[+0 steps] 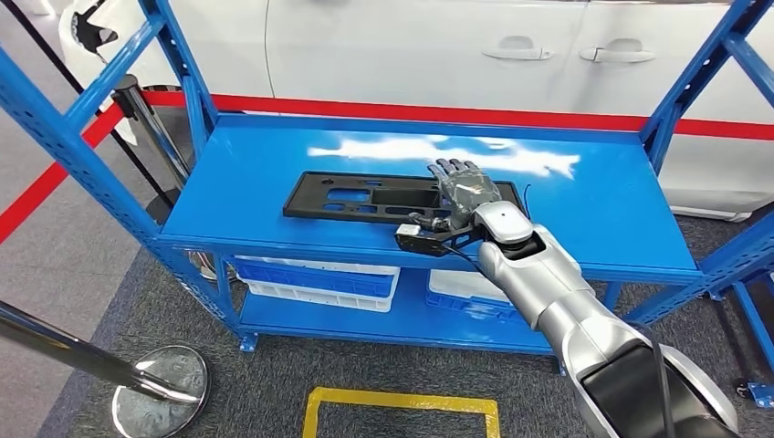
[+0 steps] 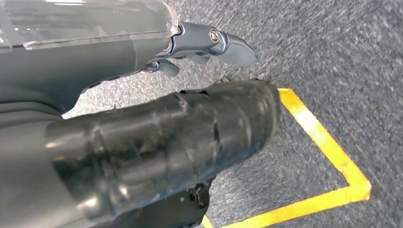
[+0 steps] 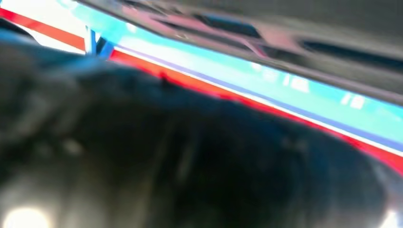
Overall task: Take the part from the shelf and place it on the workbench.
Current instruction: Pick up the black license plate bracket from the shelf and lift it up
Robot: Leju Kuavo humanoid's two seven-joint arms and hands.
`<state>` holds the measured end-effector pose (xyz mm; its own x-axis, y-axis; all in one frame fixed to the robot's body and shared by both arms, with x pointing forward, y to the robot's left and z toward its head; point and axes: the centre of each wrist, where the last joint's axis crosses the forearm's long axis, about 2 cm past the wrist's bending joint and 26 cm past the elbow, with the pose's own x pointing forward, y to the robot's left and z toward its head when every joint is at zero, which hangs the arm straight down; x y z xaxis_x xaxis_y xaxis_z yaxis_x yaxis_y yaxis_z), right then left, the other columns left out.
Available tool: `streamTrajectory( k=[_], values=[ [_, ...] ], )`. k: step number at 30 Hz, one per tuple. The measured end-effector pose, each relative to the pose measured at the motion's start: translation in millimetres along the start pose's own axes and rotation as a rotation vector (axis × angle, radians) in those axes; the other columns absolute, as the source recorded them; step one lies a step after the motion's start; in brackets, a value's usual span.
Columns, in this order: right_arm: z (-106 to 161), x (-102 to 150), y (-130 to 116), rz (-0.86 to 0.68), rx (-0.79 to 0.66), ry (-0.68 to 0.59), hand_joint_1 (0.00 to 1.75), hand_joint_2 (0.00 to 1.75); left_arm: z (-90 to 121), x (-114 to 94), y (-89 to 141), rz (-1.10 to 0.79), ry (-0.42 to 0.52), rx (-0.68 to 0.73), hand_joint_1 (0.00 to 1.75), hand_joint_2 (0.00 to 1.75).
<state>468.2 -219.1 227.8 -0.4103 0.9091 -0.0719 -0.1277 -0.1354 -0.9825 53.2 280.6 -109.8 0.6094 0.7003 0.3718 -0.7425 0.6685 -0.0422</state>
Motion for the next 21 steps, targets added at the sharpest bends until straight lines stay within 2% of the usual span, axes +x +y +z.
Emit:
streamTrajectory(
  k=[21],
  values=[
    [1, 5, 12, -0.012, 0.040, -0.027, 0.00, 0.00, 1, -2, -1, -0.006, 0.009, 0.003, 0.00, 0.00]
  ],
)
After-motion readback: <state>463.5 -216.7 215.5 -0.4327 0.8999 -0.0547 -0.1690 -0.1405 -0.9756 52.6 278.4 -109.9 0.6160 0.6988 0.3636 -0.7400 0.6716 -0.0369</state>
